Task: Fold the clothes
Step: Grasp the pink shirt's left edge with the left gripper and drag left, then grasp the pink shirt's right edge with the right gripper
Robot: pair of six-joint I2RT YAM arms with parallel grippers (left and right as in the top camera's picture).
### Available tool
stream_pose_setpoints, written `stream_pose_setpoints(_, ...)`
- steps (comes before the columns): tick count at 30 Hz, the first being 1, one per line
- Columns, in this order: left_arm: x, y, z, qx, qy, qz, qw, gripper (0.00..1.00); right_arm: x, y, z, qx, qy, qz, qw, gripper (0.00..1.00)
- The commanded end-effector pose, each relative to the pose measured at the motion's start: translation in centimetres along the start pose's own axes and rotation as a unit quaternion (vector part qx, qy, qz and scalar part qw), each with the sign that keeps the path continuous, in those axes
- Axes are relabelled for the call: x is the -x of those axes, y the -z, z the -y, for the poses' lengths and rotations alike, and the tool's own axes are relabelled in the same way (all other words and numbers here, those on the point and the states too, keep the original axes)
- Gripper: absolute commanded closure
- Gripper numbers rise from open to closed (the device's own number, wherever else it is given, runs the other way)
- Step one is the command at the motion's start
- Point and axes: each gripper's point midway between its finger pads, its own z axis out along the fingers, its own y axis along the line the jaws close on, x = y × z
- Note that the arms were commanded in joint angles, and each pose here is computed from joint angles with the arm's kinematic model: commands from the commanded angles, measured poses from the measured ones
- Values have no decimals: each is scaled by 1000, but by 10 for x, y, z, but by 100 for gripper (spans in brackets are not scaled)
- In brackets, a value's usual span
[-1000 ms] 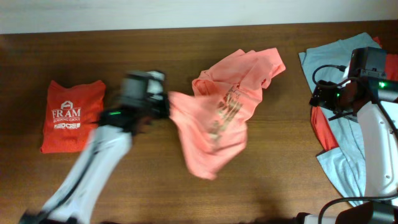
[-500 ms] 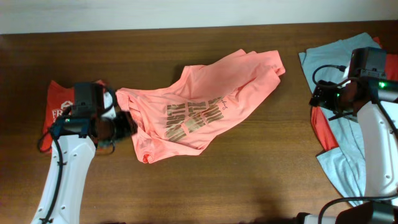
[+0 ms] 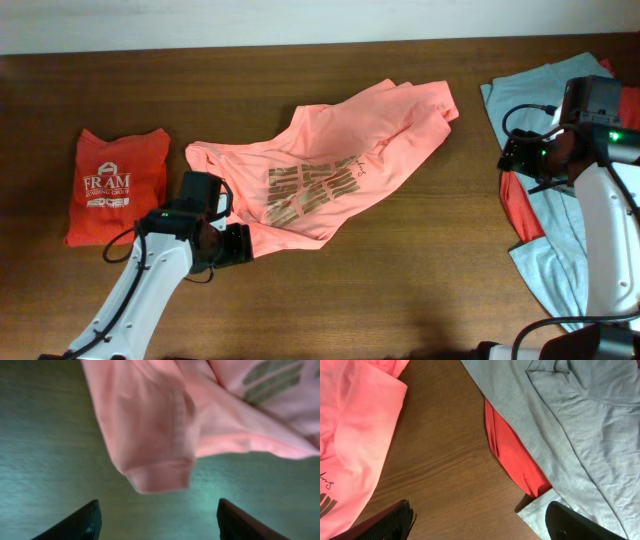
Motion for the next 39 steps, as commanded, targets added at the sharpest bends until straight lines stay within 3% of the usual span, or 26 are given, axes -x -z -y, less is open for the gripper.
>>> stream_pose_setpoints(1, 17, -1, -19, 60, -7, 43, 997, 26, 2, 4, 1, 1, -6, 7, 1000, 10)
stream_pose_setpoints(5, 29, -2, -14, 49, -9, 64, 997, 27, 2, 4, 1, 1, -6, 7, 1000, 10)
stream_pose_setpoints(18, 21, -40, 5, 35, -36, 13, 999, 28, 2, 4, 1, 1, -6, 7, 1000, 10)
stream_pose_setpoints(21, 19, -47, 3, 44, -38, 3, 998, 42, 2, 4, 1, 1, -6, 7, 1000, 10)
stream_pose_setpoints(24, 23, -45, -7, 73, -39, 13, 997, 74, 2, 4, 1, 1, -6, 7, 1000, 11)
stream_pose_setpoints(25, 24, -44, -10, 83, -39, 16, 996, 91, 2, 4, 1, 1, -6, 7, 1000, 10)
stream_pose_setpoints(26, 26, -42, -11, 87, -38, 19, 995, 99, 2, 4, 1, 1, -6, 7, 1000, 10)
stream_pose_setpoints(30, 44, -17, -12, 101, -35, 54, 993, 100, 2, 4, 0, 6, -5, 6, 1000, 10)
stream_pose_setpoints(35, 96, 79, -28, 112, 17, 186, 976, 100, 2, 5, -23, 70, 31, 3, 997, 11)
stream_pose_setpoints(39, 109, 135, -51, 106, 67, 261, 957, 100, 1, -4, -39, 103, 57, -8, 993, 11)
